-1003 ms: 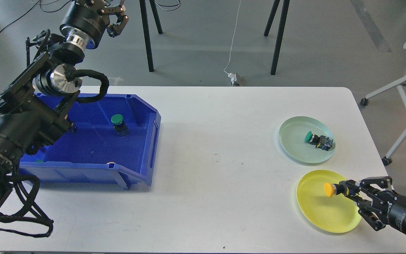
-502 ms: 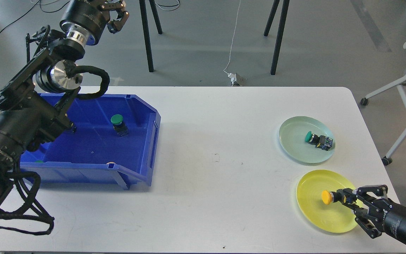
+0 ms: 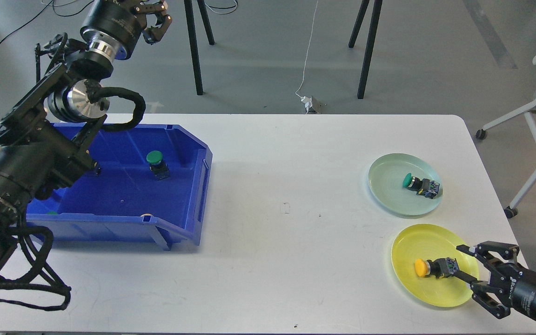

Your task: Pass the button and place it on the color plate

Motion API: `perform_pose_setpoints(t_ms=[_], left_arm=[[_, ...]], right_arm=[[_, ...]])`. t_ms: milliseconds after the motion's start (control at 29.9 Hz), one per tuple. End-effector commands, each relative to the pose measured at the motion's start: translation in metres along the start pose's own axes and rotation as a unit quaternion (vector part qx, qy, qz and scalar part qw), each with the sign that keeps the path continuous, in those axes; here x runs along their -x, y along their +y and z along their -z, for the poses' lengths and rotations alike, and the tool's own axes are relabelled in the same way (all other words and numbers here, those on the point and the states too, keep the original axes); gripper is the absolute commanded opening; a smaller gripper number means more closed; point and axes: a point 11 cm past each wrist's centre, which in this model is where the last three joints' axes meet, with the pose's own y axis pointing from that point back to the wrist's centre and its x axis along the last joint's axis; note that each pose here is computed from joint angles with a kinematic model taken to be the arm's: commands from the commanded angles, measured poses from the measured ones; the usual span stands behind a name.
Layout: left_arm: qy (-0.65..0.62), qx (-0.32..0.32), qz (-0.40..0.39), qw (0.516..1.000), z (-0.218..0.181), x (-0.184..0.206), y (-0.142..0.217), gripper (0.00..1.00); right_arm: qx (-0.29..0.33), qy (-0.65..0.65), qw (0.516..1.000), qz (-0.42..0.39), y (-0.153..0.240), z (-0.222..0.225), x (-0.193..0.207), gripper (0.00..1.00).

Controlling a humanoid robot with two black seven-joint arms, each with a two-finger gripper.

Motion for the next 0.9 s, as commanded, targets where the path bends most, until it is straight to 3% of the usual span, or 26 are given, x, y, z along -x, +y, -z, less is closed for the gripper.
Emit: perform_pose_setpoints(t_ms=[0, 33, 234, 435, 635, 869], left_arm=[[0.0, -0.001, 0.003, 1.0, 0.001, 0.002, -0.001, 1.0], [-0.001, 0.0, 0.002, 1.0, -0.001, 0.002, -0.001, 1.0], [-0.003, 0.003, 0.001, 1.0, -0.002, 0.002, -0.001, 1.0], [-0.003, 0.002, -0.002, 1.0, 0.0, -0.001, 0.0, 1.0], [0.003, 0.014, 0.005, 1.0, -0.011, 0.006, -0.007, 1.0], [0.021, 0.022, 0.006, 1.0, -0.017, 0.01, -0.01, 1.0]], right_arm=[[-0.101, 0.013, 0.995, -0.02, 0.003, 0.055, -0.014, 0.89], [-0.126, 0.017, 0.992, -0.026, 0.004, 0.07, -0.017, 0.97], [-0.265, 0.031, 0.963, -0.029, 0.014, 0.158, -0.021, 0.99], [-0.381, 0.015, 0.924, 0.015, -0.011, 0.232, 0.005, 0.99], [-0.451, -0.028, 0.891, 0.038, -0.026, 0.29, 0.015, 0.99], [-0.474, -0.111, 0.871, 0.058, -0.04, 0.339, 0.011, 0.99]])
